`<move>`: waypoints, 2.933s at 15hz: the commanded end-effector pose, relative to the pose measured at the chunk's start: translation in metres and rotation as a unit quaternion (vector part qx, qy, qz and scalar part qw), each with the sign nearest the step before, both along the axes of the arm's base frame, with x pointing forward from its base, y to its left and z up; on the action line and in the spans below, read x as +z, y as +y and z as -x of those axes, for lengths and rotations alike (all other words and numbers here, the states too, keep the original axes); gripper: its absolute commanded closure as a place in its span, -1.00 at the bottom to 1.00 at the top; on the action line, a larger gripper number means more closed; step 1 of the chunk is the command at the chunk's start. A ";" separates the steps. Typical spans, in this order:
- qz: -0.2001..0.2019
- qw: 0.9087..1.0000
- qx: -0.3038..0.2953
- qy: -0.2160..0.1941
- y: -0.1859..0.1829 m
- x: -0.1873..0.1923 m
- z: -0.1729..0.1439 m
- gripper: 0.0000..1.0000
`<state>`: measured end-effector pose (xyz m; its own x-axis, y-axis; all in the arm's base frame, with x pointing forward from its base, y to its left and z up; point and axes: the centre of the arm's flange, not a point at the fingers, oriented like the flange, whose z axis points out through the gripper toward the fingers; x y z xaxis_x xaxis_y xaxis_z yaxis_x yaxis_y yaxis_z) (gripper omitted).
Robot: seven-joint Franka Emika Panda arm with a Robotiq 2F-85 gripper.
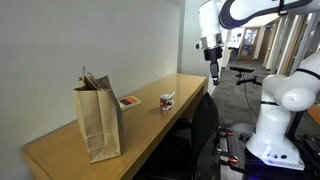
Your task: Remove the marker from the mug cup
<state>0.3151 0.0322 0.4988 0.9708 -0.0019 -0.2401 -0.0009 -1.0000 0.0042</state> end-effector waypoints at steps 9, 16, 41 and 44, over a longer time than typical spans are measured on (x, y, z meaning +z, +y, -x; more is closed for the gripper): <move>0.000 1.000 0.000 0.000 0.000 0.000 0.000 -1.00; 0.024 0.998 0.034 -0.040 -0.073 0.000 -0.072 -1.00; -0.037 0.971 0.234 0.007 -0.204 -0.178 -0.318 -0.62; -0.049 0.972 0.230 0.020 -0.209 -0.190 -0.320 -0.43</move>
<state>0.6240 -0.1718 0.3115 0.8638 0.4441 -0.2379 0.4459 -0.8937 -0.0491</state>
